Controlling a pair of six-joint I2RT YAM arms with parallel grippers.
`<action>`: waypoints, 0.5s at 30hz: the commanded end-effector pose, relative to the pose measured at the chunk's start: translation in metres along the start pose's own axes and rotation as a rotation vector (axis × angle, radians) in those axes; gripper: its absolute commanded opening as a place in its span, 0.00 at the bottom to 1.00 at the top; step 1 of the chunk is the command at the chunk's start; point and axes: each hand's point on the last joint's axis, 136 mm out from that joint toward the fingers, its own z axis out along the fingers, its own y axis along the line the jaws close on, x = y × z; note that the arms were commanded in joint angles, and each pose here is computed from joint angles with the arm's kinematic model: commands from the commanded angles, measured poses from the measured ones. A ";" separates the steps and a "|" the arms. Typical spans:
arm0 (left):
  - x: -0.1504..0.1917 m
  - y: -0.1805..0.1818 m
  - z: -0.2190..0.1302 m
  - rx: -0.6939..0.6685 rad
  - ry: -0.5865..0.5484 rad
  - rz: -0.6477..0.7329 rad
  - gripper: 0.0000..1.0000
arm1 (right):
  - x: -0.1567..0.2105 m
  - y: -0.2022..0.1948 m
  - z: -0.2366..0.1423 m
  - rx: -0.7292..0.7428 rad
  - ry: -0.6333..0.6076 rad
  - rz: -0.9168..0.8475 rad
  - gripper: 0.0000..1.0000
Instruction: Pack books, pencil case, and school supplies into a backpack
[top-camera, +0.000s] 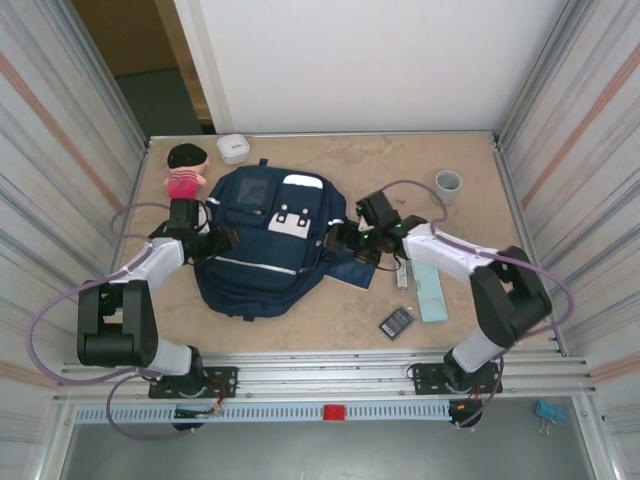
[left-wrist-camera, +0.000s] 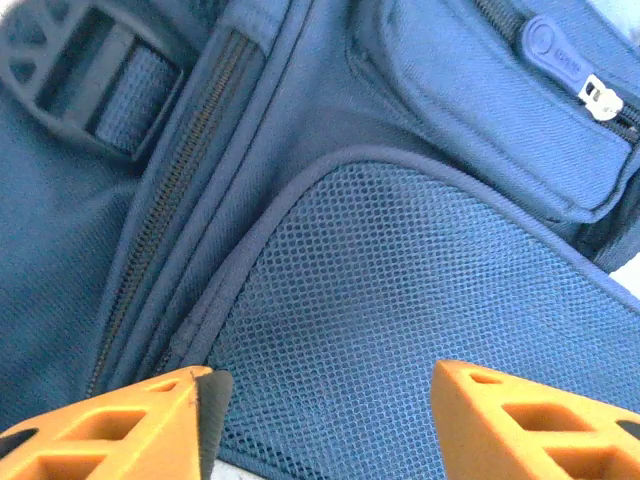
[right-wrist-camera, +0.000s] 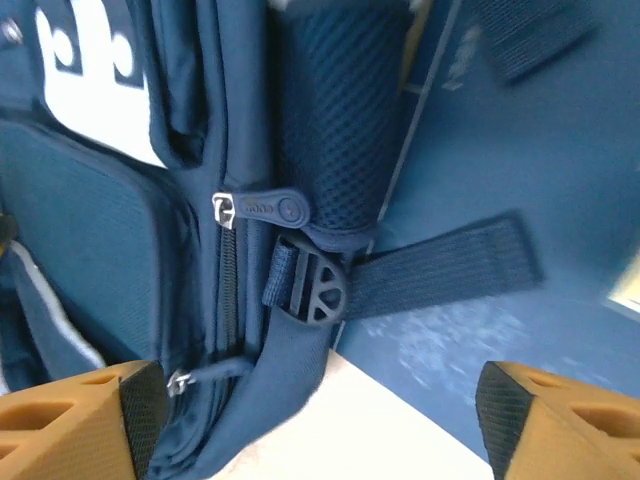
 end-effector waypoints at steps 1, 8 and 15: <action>0.030 0.004 0.010 0.016 0.075 -0.066 0.51 | -0.017 0.026 0.022 -0.086 -0.047 0.049 0.78; 0.072 0.013 0.023 -0.027 0.122 -0.109 0.48 | -0.015 -0.035 0.067 0.012 -0.049 0.180 0.77; 0.100 -0.005 0.031 -0.044 0.161 -0.095 0.46 | -0.018 -0.104 0.049 0.111 -0.054 0.269 0.80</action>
